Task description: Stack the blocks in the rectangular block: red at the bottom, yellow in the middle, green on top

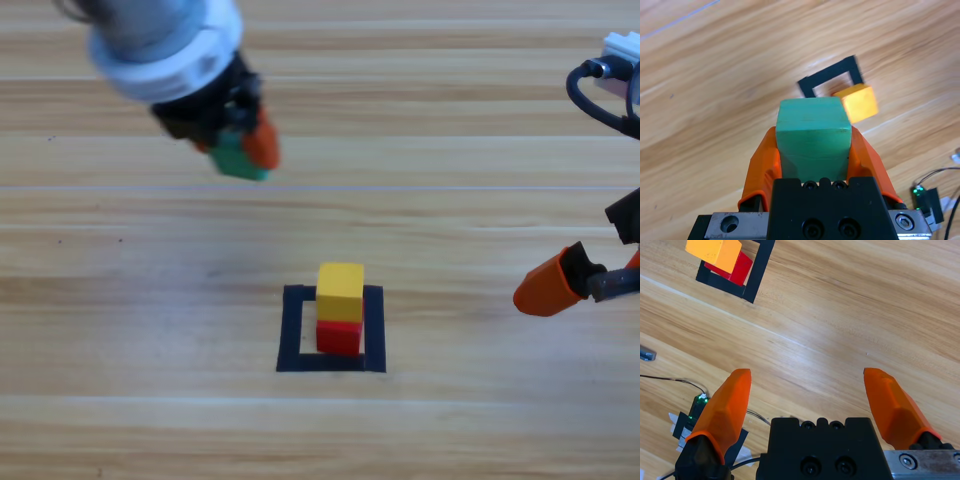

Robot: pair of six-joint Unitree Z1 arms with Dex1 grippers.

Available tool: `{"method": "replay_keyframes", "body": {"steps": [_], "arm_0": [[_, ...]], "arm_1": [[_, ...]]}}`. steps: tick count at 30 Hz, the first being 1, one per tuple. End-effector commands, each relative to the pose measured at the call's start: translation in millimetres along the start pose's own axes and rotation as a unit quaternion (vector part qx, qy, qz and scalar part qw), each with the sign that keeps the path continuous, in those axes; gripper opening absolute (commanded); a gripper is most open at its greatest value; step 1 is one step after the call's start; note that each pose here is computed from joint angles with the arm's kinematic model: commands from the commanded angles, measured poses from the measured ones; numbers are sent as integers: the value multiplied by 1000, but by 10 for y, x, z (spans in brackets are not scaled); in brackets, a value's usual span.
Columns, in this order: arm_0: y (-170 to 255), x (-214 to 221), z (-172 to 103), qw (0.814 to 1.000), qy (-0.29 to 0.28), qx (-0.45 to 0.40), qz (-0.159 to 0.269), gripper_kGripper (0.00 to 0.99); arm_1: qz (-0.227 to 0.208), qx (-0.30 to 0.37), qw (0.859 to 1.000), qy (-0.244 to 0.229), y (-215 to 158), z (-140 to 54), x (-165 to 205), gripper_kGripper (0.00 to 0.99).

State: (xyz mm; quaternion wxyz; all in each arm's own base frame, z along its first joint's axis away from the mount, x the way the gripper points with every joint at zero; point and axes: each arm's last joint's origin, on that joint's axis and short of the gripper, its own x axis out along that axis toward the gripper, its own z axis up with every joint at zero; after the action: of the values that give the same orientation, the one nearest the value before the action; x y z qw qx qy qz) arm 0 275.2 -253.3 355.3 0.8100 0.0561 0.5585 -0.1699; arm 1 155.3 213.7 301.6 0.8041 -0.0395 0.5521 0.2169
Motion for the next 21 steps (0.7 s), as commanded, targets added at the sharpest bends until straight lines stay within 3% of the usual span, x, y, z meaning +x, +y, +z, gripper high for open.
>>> {"method": "replay_keyframes", "body": {"steps": [1,12,21], "arm_0": [[-397,356,-68,997,49,55,-14,49],[-676,696,18,995,86,-22,39,51],[-745,708,27,990,89,-93,49,51]], "arm_1": [[-7,9,1000,4,-30,64,106,989],[-9,9,1000,6,-26,70,123,989],[-12,9,1000,8,-21,78,150,989]]}}
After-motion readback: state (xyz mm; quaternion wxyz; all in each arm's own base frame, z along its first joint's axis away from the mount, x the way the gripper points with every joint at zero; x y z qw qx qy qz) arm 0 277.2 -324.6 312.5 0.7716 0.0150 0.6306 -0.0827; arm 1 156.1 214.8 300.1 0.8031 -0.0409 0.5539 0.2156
